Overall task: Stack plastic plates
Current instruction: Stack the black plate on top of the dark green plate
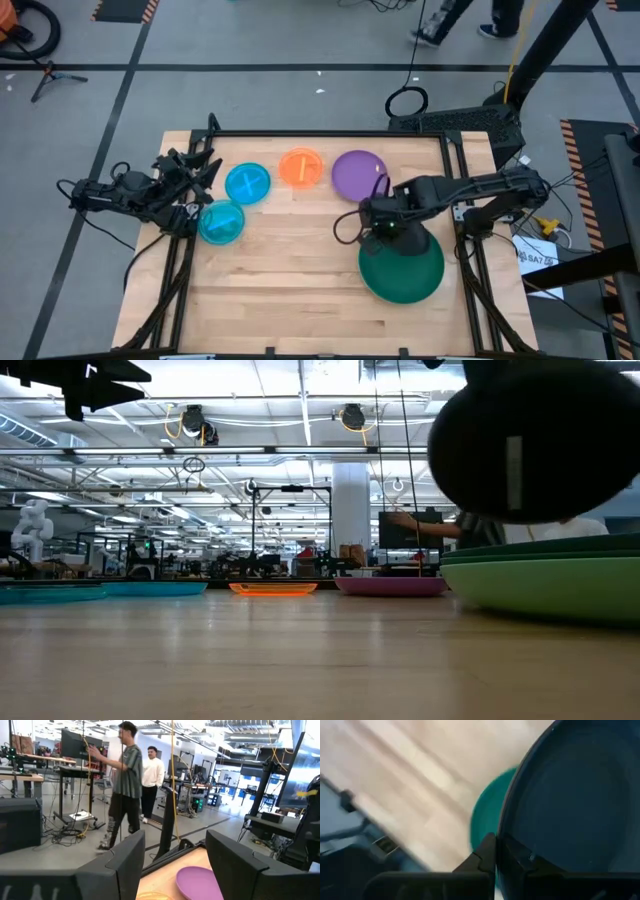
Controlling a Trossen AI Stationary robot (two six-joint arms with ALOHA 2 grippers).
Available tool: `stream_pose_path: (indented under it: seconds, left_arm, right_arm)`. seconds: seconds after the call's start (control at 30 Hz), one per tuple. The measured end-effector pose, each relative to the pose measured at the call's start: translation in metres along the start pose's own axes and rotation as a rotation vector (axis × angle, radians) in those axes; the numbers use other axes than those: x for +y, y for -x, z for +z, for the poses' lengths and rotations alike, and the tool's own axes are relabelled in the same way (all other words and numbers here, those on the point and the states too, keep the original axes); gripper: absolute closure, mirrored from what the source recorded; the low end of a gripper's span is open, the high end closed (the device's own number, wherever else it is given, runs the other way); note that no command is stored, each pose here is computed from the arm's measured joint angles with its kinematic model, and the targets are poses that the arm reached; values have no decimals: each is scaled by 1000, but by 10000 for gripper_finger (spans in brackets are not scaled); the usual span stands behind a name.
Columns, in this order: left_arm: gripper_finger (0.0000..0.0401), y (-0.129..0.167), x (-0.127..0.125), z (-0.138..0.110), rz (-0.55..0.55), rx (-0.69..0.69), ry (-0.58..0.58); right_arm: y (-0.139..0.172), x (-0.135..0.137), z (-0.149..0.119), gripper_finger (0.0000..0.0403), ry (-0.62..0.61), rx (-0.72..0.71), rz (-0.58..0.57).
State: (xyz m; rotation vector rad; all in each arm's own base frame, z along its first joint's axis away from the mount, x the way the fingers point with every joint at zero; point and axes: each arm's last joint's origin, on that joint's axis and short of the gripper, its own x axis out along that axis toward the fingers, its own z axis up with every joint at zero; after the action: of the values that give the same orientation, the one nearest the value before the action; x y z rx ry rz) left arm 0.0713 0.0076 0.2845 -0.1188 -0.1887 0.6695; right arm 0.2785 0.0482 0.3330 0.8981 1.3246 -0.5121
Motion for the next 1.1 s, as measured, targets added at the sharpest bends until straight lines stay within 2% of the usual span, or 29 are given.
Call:
stream_pose_path:
  seconds: [0.1, 0.23, 0.43, 0.6, 0.83, 1.1]
  left_arm:
    - [187, 0, 0, 0, 0, -1, 1]
    - [187, 0, 0, 1, 0, -5, -1]
    - [187, 0, 0, 0, 0, -3, -20]
    - [187, 0, 0, 0, 0, 0, -26]
    - [187, 0, 0, 0, 0, 1, -33]
    - [187, 0, 0, 0, 0, 2, -34]
  right_arm:
    - [-4, 0, -2, 395, -63, 76, -21]
    - [-18, 5, -2, 395, -85, 121, -63]
    - [-51, 21, 0, 395, -118, 179, -129]
    - [-80, 34, -8, 395, -147, 234, -190]
    - [-102, 48, -18, 394, -163, 232, -199]
    - [-103, 48, -16, 394, -157, 178, -208]
